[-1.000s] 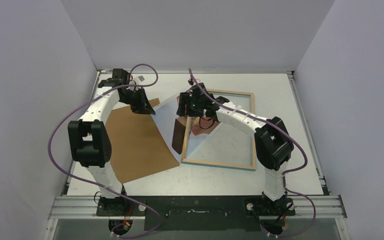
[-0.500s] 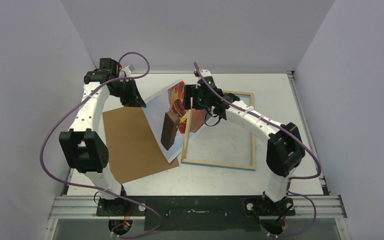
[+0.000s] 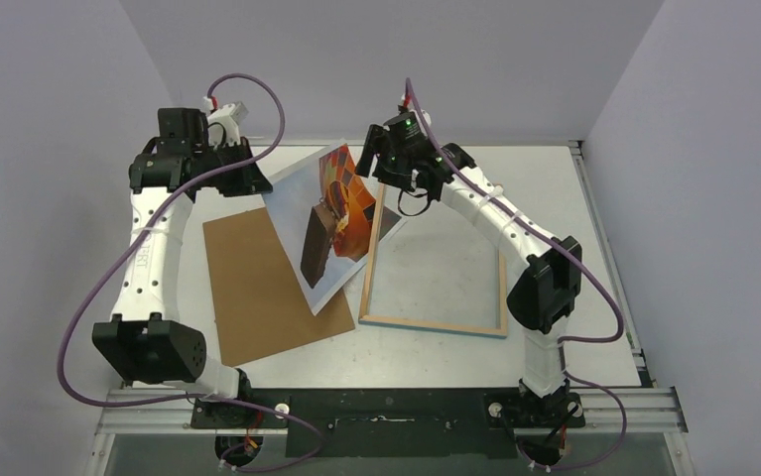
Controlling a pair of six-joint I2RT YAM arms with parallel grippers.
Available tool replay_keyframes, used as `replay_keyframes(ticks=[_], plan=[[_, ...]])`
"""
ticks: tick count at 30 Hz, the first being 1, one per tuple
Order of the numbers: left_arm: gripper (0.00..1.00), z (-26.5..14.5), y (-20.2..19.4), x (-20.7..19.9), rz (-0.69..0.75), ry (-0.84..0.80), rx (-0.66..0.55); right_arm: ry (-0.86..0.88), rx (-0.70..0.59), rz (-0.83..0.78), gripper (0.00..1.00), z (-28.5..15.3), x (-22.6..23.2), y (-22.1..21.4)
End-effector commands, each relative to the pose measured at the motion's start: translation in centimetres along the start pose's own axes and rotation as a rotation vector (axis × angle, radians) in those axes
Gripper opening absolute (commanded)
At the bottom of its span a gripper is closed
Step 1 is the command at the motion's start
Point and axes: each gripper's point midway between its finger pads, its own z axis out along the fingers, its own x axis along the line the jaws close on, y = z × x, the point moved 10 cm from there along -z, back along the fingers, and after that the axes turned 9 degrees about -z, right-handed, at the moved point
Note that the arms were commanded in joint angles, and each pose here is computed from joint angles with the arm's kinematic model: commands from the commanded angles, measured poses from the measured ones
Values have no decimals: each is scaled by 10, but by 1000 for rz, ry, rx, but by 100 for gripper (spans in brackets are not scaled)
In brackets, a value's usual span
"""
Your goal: Put the photo into the frame
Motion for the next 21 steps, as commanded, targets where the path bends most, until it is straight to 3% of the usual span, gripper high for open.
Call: replay_keyframes(ticks=[1, 10, 21], plan=[[0, -24, 21, -15, 207, -19, -209, 21, 47, 167, 76, -14, 10, 9], [0, -61, 44, -37, 381, -14, -404, 136, -36, 289, 77, -35, 25, 34], [0, -95, 68, -63, 535, -46, -606, 245, -124, 550, 77, -63, 25, 75]])
